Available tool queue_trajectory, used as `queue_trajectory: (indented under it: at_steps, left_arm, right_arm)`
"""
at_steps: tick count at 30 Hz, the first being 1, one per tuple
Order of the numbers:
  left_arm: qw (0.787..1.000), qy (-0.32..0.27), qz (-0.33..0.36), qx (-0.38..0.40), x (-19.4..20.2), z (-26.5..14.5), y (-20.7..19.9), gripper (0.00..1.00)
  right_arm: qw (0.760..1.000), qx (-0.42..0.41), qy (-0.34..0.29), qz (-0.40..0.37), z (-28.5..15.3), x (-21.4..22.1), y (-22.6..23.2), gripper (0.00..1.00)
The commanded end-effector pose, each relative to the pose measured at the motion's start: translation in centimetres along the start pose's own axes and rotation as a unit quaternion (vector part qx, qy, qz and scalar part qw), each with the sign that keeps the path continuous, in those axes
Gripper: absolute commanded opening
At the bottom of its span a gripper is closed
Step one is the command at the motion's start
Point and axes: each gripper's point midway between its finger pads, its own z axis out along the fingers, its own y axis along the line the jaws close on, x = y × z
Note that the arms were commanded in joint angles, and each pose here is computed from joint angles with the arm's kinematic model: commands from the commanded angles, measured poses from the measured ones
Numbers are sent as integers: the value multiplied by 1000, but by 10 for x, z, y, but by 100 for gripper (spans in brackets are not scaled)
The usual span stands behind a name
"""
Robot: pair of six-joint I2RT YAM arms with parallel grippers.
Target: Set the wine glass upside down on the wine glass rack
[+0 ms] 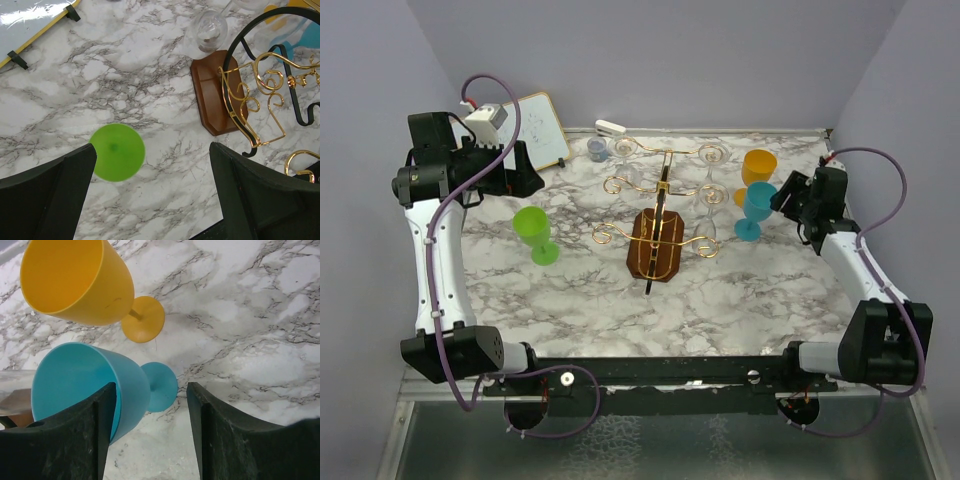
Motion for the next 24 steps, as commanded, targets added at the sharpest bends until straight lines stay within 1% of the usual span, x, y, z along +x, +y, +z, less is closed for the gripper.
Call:
queue_trajectory:
  at_steps: [1,3,5,6,8,9,12,16,18,21,24]
  left_arm:
    - [1000,-9,1,7,-3,4,2,99]
    - [1000,-7,0,5,-2,5,3,99]
    - [1000,-6,0,5,0,5,4,99]
    - [1000,-5,-1,4,0,6,4,99]
    - [1000,-4,-2,1,1,6,5,99]
    - [1000,-5,-2,2,1,5,4,99]
    - [1000,-8,-1,6,-2,0,0,99]
    - [1000,-19,12,15,-15,-15,-14,99]
    - [999,-31,17,18,-27,-25,-22,99]
    - [998,-60,20,30,-48,-39,-35,99]
    - [994,-89,19,66,-68,-48,-54,99]
  right_arm:
    - [1000,-27,-12,-10,12,-10,12,54]
    - [999,-32,-3,-13,17,-6,13,46]
    - [999,-37,7,-16,22,-1,14,32]
    - [999,-36,10,-16,23,0,14,24]
    - [999,-28,10,-20,22,0,11,4]
    - [1000,-19,5,-22,18,-3,8,2]
    - [999,-4,-30,-36,-5,-22,4,1]
    - [995,16,-88,-42,-54,-57,2,1]
    - [989,29,-139,-38,-83,-81,0,1]
    - [971,46,-233,-18,-137,-126,-1,1]
    - [948,16,-317,13,-189,-169,14,1]
